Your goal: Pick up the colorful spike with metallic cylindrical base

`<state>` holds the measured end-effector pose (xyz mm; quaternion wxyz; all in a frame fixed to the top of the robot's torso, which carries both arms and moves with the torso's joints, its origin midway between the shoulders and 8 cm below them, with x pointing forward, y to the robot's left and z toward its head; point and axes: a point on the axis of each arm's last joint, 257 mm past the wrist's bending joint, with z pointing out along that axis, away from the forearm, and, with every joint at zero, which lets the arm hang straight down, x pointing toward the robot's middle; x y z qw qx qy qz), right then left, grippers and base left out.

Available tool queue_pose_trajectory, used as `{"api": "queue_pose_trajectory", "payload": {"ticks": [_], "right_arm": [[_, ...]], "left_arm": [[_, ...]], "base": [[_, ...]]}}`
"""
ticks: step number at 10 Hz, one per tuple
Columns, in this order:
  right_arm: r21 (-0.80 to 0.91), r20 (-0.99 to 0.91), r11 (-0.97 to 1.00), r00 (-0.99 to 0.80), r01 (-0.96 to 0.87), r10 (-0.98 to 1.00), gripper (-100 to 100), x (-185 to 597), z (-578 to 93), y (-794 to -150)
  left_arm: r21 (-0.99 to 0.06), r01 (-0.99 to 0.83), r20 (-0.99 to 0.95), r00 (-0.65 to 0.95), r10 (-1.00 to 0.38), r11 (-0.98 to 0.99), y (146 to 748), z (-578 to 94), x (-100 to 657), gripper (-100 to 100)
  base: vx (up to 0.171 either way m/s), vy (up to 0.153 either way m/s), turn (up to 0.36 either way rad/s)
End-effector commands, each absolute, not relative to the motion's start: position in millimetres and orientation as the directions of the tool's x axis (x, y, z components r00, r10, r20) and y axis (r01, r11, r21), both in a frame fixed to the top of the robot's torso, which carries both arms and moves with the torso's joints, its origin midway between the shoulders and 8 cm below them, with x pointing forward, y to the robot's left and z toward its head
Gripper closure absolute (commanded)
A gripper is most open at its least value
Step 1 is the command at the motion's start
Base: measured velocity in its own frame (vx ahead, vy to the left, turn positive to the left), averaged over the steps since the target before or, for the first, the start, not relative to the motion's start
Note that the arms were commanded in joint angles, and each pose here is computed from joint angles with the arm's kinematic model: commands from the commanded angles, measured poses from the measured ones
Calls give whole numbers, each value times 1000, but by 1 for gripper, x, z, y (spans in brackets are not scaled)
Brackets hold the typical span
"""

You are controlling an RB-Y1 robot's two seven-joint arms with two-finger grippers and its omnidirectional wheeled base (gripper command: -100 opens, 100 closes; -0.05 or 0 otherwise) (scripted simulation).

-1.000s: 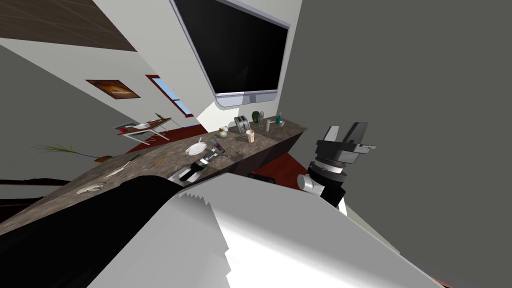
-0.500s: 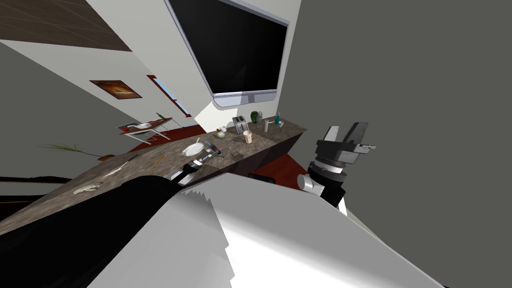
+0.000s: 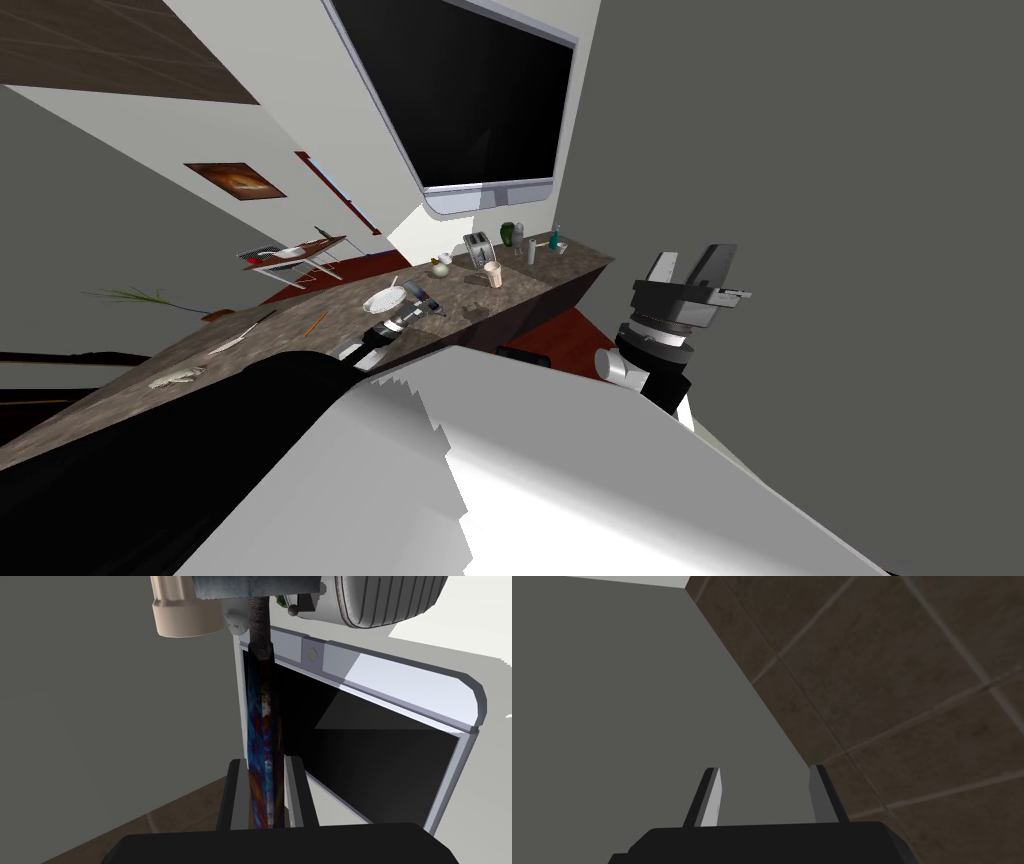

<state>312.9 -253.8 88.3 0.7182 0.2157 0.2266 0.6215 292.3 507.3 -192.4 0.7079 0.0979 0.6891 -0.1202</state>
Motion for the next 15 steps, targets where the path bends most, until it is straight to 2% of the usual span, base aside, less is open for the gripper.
{"api": "queue_pose_trajectory", "payload": {"ticks": [1, 2, 3, 4, 6, 10, 15], "right_arm": [[592, -57, 134, 125, -795, 991, 0, 313, 88, -254], [592, -57, 134, 125, -795, 991, 0, 313, 88, -254], [592, -57, 134, 125, -795, 991, 0, 313, 88, -254], [592, -57, 134, 125, -795, 991, 0, 313, 88, -254], [591, -57, 134, 125, -795, 991, 0, 313, 88, -254], [592, -57, 134, 125, -795, 991, 0, 313, 88, -254], [592, -57, 134, 125, -795, 991, 0, 313, 88, -254]], "left_arm": [[-27, 305, -999, 21, -35, 952, 507, -192, 292, 100], [-27, 305, -999, 21, -35, 952, 507, -192, 292, 100], [-27, 305, -999, 21, -35, 952, 507, -192, 292, 0], [-37, 308, -999, 12, -42, 951, 495, -198, 300, 100], [-42, 317, -999, 9, -47, 947, 476, -203, 310, 100], [-45, 303, -999, -5, -46, 952, 464, -210, 322, 100], [-45, 311, -999, 1, -48, 949, 414, -213, 349, 100]], "base": [[0, 0, 0], [0, 0, 0], [0, 0, 0], [-33, 75, -37], [-105, 134, -68], [-54, 55, -15], [-71, 82, -31]]}}
